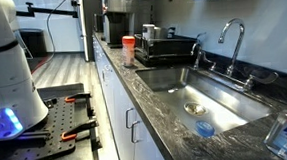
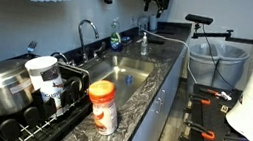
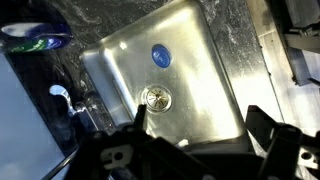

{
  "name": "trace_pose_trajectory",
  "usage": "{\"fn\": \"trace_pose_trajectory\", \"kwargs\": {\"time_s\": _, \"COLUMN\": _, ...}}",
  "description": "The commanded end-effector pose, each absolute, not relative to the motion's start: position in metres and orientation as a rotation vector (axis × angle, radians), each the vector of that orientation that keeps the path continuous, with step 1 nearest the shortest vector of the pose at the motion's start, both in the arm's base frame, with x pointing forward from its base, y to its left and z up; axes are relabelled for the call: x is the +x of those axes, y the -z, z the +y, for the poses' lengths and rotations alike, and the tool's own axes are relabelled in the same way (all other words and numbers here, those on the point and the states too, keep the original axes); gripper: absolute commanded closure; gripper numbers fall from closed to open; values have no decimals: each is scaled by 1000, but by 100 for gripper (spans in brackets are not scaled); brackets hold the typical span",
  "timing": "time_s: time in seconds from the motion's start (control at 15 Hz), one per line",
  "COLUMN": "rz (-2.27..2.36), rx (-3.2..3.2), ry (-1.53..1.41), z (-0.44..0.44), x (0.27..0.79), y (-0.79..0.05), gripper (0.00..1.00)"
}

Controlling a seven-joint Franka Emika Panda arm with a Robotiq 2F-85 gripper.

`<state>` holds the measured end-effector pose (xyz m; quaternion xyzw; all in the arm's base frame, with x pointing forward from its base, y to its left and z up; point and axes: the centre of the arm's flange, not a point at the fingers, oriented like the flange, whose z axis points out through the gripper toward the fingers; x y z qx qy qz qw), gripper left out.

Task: Remove the blue object from the sink and place it on the right side of the counter

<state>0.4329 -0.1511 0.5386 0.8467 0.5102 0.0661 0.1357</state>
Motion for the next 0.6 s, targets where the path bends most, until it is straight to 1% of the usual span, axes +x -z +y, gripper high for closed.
{"fn": "trace_pose_trajectory", "kwargs": {"time_s": 0.0, "rz": 1475, "rx": 2454, "ry": -185, "z": -151, "x": 433, "y": -537, "gripper": 0}}
{"fn": "trace_pose_trajectory", "kwargs": {"time_s": 0.27, "rz": 1470, "rx": 2451, "ry": -182, "z": -151, "x": 433, "y": -539, "gripper": 0}}
{"fn": "trace_pose_trajectory", "kwargs": {"time_s": 0.53, "rz": 1621, "rx": 2309, "ry": -210, "z": -148, "x": 464, "y": -525, "gripper": 0}}
